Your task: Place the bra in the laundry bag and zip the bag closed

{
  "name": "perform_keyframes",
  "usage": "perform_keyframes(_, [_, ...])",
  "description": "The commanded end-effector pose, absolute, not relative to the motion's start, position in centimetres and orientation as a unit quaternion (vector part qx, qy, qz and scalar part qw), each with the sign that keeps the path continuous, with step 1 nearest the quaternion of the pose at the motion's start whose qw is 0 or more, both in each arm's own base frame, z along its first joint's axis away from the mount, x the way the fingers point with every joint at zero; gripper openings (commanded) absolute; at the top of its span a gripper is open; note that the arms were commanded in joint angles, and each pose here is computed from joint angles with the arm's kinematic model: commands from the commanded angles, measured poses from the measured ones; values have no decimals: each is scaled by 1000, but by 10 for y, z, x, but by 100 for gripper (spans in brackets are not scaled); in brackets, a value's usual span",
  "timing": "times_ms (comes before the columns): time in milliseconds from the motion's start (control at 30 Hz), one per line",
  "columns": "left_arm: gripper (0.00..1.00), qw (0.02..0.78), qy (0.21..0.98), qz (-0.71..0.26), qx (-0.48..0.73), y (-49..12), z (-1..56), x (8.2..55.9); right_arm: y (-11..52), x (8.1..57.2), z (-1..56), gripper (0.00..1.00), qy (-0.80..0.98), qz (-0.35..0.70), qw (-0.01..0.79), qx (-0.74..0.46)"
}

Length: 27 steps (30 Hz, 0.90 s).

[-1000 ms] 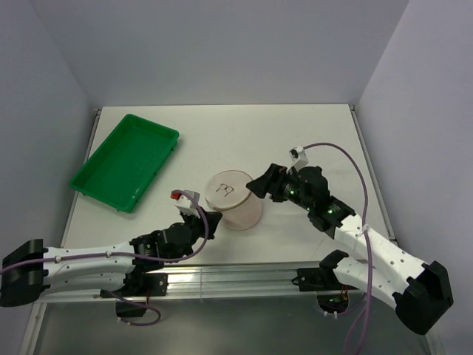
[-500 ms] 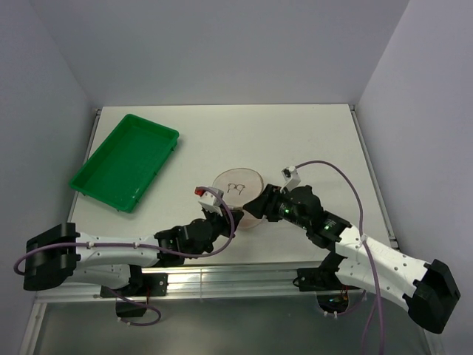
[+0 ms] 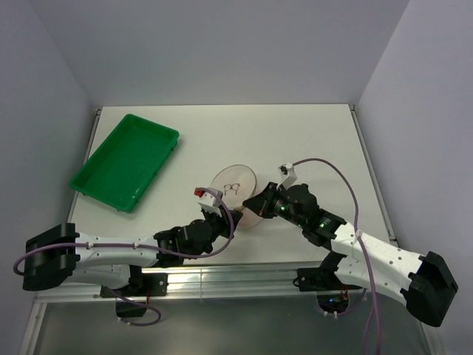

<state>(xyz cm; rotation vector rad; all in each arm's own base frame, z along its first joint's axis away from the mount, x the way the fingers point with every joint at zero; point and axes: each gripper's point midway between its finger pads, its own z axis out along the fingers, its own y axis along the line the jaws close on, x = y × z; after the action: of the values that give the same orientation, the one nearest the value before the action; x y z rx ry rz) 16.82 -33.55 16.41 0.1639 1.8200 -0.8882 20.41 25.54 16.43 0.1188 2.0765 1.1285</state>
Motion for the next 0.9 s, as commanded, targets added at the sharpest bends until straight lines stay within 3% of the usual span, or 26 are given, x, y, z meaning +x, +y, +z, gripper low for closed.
perform_keyframes(0, [0, 531, 751, -388, 57, -328, 177, 163, 249, 234, 196, 0, 784, 430, 441, 72])
perform_keyframes(400, [0, 558, 766, -318, 18, -264, 164, 172, 232, 259, 205, 0, 784, 416, 456, 66])
perform_keyframes(700, [1, 559, 770, -307, 15, -258, 165, 173, 239, 267, 202, 0, 790, 419, 444, 51])
perform_keyframes(833, [62, 551, 766, -330, 25, -269, 183, 168, 236, 264, 181, 0, 801, 409, 432, 59])
perform_keyframes(867, [68, 548, 769, -328, 29, -269, 185, 166, 233, 263, 173, 6, 807, 402, 429, 61])
